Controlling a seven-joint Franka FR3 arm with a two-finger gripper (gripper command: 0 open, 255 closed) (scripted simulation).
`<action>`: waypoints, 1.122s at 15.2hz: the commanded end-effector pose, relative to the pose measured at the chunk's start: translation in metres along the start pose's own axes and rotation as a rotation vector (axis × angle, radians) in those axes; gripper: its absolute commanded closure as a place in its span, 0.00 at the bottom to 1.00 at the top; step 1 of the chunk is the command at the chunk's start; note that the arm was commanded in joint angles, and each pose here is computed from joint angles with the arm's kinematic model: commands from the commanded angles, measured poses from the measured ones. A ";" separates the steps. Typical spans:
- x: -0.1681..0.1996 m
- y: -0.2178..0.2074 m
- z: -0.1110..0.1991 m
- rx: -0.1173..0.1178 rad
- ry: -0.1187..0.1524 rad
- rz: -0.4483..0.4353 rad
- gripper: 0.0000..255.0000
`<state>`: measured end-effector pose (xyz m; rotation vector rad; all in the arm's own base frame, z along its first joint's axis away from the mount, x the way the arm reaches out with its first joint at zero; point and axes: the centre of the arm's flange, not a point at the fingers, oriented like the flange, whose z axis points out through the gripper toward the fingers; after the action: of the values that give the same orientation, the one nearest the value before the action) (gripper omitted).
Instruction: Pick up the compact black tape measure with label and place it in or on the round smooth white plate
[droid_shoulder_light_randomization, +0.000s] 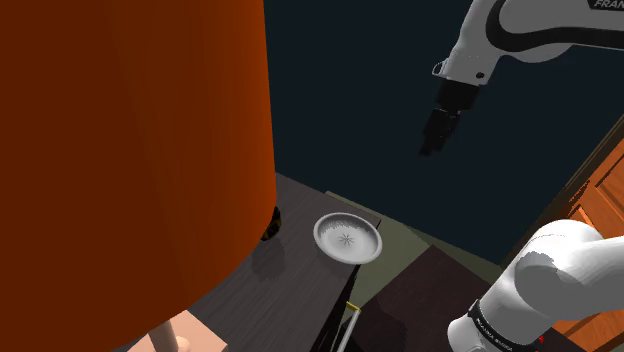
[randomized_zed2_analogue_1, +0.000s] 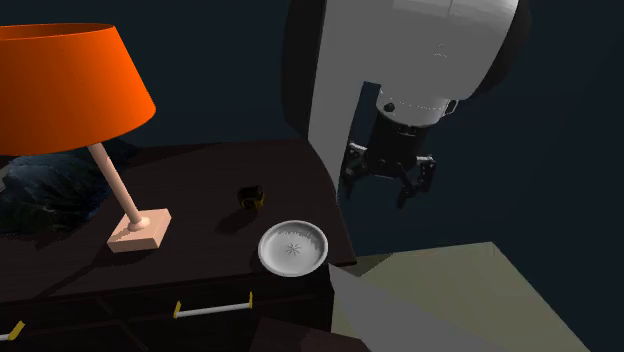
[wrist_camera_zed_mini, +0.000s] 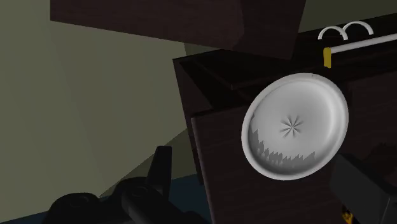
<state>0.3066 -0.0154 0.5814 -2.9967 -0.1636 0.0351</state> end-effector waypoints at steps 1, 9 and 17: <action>0.000 0.000 0.000 0.000 0.000 0.000 0.00; 0.067 -0.086 0.040 -0.087 -0.009 -0.071 0.00; 0.127 -0.173 0.087 -0.174 -0.017 -0.142 0.00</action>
<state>0.4054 0.1674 0.5239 -3.1411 -0.3852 0.0344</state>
